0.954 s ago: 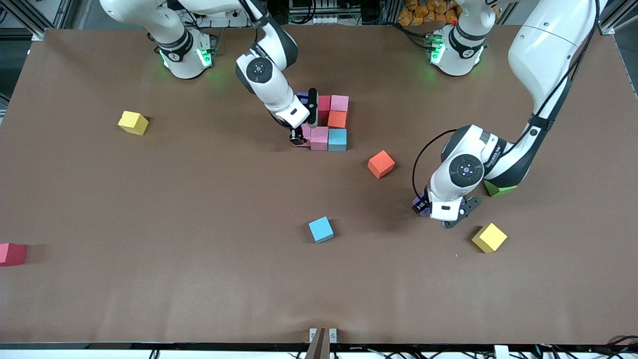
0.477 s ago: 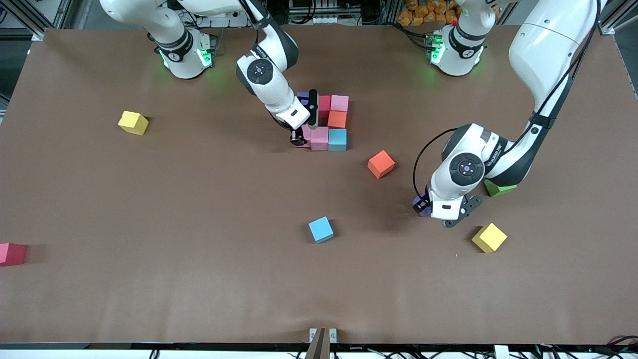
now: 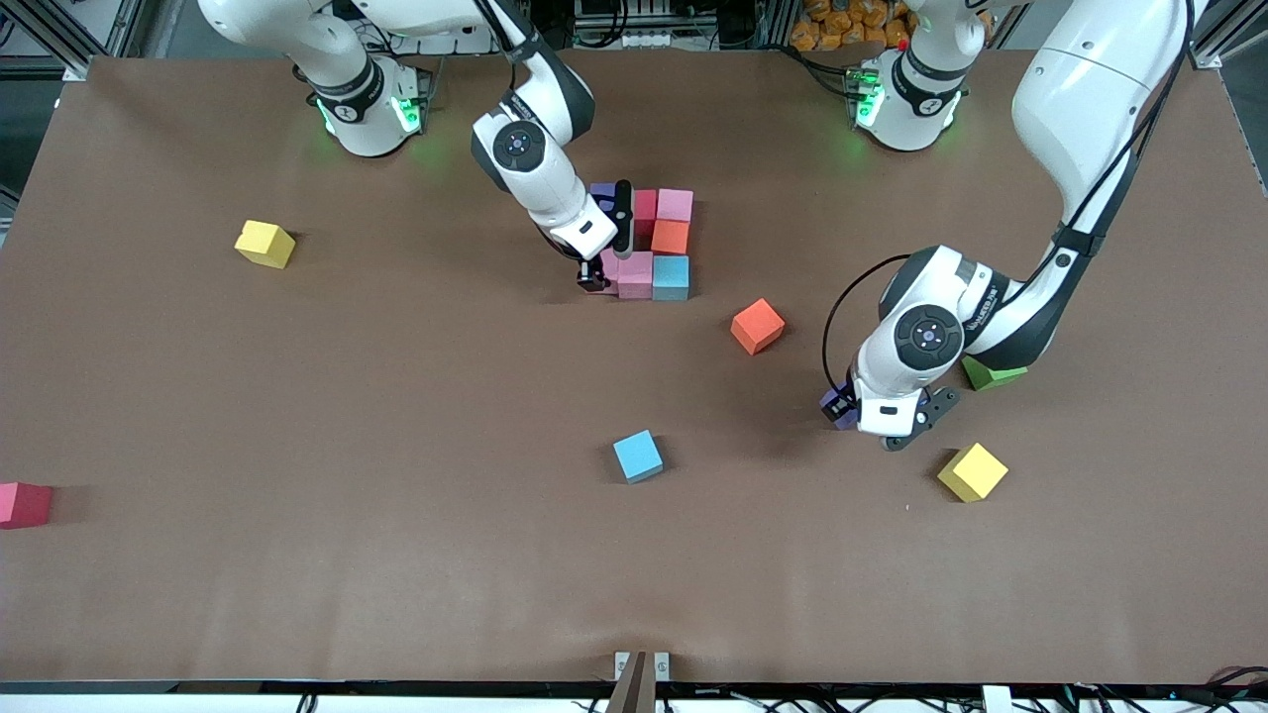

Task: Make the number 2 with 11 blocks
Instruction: 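Hold the pink cube against lavender while the left gripper holds purple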

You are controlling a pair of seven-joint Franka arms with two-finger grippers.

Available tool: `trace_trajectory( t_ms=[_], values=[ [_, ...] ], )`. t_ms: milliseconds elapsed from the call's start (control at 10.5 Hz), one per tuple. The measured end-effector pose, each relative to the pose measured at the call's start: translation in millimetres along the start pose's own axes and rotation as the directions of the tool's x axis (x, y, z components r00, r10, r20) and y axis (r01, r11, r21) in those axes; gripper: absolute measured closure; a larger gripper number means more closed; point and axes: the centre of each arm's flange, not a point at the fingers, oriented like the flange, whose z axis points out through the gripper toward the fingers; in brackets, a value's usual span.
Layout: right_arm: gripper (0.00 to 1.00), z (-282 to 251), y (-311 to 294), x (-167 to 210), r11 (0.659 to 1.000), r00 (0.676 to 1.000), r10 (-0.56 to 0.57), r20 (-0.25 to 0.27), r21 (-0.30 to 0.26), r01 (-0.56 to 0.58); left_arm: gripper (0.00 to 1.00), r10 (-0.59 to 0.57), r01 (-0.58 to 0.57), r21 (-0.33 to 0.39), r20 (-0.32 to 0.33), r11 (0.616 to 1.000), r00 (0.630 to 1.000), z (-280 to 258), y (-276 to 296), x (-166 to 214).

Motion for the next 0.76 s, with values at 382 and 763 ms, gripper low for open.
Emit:
trace_trajectory(
  t_ms=[382,763],
  values=[
    [0.41,1.5,0.3,-0.1,1.000,1.000,0.001,0.001,0.001,-0.001,0.21,0.001,-0.001,-0.015,0.007,1.000,1.000,8.5,2.3,0.0],
    [0.41,0.8,3.3,3.8,1.000,1.000,0.001,-0.005,-0.003,-0.001,0.21,0.014,-0.014,-0.022,-0.004,1.000,1.000,17.2,1.8,4.2]
  ],
)
